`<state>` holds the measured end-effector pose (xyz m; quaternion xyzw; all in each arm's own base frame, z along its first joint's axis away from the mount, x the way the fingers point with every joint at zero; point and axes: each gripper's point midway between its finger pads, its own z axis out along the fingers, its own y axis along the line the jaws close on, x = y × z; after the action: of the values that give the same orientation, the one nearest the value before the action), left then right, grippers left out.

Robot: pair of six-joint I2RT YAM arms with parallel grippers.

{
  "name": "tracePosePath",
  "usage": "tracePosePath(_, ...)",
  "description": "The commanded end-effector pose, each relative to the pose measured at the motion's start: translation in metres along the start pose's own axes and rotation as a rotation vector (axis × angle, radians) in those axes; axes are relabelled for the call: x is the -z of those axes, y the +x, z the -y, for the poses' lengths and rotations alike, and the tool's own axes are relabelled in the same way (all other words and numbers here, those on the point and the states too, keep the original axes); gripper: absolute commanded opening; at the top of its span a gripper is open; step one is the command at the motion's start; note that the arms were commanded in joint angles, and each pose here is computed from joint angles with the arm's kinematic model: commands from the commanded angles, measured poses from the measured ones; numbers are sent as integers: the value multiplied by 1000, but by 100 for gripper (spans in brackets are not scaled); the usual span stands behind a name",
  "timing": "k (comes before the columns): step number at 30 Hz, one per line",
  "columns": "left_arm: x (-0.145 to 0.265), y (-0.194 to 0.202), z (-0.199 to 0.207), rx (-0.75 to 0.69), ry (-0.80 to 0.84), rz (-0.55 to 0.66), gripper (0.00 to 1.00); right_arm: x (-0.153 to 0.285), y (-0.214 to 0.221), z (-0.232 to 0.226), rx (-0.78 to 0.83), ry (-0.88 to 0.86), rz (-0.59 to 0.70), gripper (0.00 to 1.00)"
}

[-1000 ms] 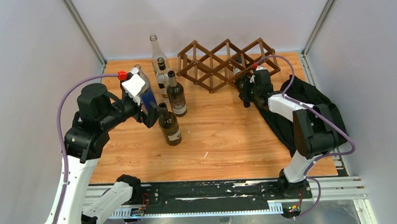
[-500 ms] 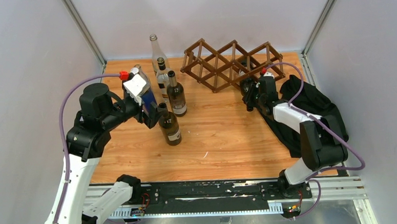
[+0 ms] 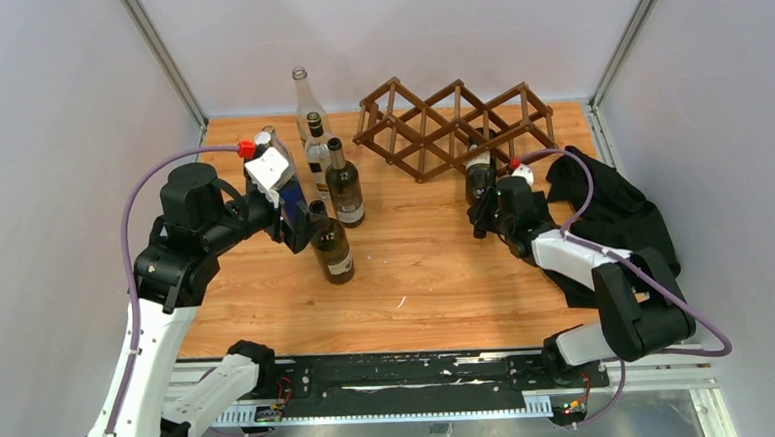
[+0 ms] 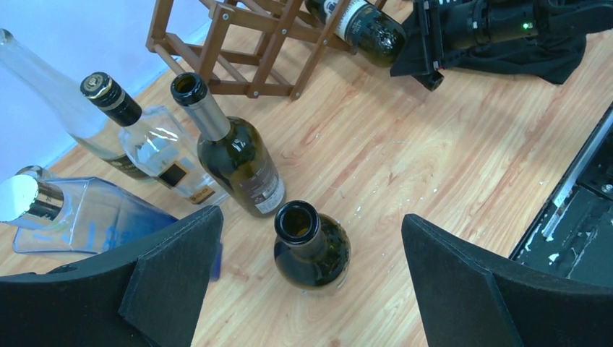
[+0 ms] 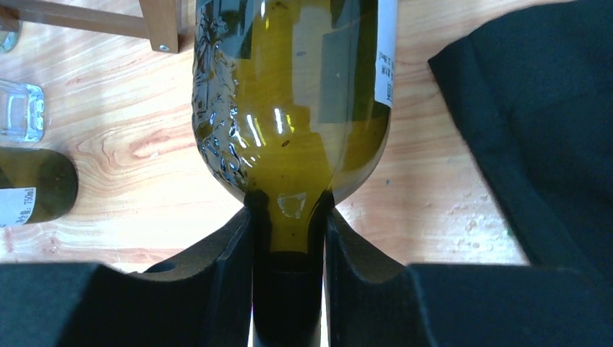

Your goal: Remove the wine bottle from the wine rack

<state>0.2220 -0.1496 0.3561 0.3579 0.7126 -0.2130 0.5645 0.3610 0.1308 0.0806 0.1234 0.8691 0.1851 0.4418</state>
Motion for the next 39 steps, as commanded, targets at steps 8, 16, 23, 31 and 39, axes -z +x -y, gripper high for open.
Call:
tracePosePath(8,0,0,11,-2,56,23,100,28,32,-10,-11,-36,56,0)
tracePosePath(16,-2,-2,11,2,64,27,100,51,74,-1,-5,-49,-19,0)
tracePosePath(23,-4,-6,16,13,97,41,100,77,86,8,-32,-48,-3,0)
tracePosePath(31,-6,-10,21,27,131,58,100,105,80,-3,-53,-99,3,0)
tracePosePath(39,-3,-1,41,-239,269,112,100,158,68,-38,-39,-187,-162,0)
